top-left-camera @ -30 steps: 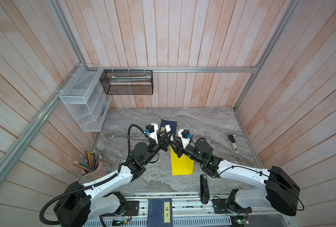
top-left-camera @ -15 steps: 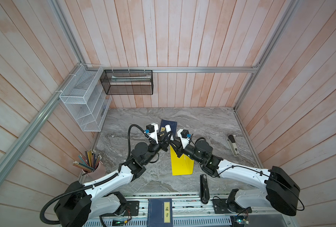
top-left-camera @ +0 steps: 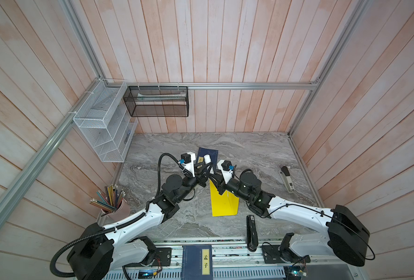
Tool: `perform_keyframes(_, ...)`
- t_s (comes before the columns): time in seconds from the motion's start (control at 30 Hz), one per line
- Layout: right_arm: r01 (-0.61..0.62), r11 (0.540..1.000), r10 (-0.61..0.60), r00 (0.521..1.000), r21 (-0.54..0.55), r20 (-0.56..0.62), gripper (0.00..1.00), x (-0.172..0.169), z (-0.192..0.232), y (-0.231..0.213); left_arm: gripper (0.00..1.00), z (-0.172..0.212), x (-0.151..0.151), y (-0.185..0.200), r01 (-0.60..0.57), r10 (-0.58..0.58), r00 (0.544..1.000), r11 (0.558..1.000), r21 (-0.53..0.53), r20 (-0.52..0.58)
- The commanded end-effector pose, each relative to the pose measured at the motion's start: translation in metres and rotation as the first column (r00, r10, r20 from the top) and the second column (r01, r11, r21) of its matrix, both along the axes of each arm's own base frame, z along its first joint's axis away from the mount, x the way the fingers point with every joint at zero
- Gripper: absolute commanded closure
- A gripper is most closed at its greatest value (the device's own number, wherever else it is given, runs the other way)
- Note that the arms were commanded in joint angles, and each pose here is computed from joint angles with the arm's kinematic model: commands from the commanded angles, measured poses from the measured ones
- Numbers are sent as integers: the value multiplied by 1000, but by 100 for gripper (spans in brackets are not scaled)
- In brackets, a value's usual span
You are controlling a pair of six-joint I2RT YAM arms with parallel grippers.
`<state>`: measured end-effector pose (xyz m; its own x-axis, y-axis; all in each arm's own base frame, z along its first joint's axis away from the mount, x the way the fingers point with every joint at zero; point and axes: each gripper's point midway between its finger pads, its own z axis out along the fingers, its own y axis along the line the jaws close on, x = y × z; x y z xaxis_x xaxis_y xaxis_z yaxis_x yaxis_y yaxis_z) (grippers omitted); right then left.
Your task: Place the letter into the envelope and seal it
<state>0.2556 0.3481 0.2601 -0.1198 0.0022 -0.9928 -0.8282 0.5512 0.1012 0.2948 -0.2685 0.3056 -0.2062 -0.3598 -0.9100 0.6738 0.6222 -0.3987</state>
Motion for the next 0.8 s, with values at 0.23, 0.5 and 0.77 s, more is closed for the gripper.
perform_keyframes(0.23,-300,942,305,952,153,-8,94,-43,34,6,100,-5,-18,4,259,-259,966,966,18,-25)
perform_keyframes(0.5,-480,838,508,860,261,-50,94,-64,38,-6,100,-3,-33,4,380,-379,925,925,24,-16)
perform_keyframes(0.77,-514,817,550,831,262,-83,92,-62,33,-13,100,-4,-34,10,370,-370,929,928,42,-16)
